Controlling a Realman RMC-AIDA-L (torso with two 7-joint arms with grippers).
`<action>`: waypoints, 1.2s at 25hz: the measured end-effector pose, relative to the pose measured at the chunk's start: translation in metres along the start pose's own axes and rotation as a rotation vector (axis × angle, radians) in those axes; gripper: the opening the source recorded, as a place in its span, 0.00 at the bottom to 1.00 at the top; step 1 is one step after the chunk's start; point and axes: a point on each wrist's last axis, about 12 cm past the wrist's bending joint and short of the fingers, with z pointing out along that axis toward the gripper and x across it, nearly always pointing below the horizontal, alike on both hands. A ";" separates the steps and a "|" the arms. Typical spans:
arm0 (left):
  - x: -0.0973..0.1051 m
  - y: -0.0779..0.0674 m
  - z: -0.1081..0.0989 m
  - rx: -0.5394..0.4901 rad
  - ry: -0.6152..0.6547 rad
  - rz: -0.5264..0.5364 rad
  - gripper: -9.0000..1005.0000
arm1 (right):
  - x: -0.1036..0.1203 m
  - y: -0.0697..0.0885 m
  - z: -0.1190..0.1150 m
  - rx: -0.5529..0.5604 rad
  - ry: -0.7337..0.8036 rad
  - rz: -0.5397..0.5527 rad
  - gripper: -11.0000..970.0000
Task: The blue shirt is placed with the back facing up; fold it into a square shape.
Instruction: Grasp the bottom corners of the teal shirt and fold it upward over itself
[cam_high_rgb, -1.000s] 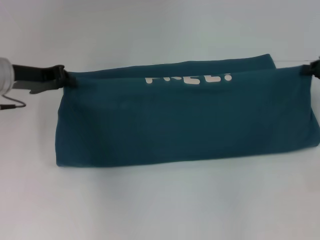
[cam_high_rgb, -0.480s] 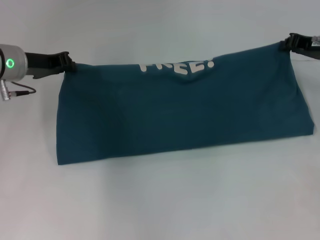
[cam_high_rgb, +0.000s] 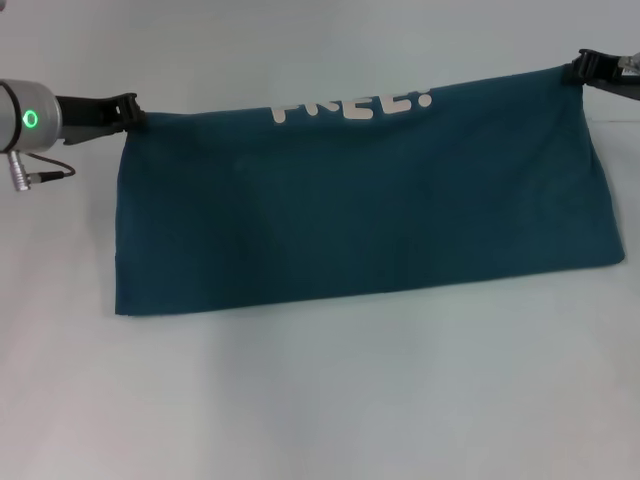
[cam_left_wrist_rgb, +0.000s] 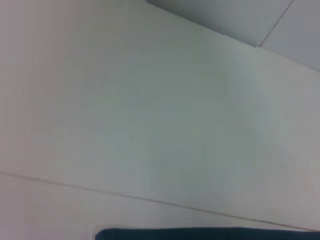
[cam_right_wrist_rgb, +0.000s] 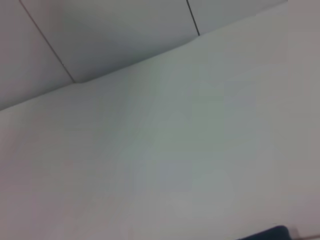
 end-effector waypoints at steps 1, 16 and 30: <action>0.000 0.000 0.000 0.000 0.000 -0.001 0.07 | -0.001 0.001 0.000 0.001 -0.004 -0.002 0.05; 0.001 0.001 0.002 -0.016 -0.019 -0.006 0.07 | -0.007 0.009 0.008 0.031 -0.014 -0.049 0.05; 0.002 0.000 0.004 -0.023 -0.018 0.006 0.08 | -0.008 0.011 0.008 0.029 -0.009 -0.062 0.05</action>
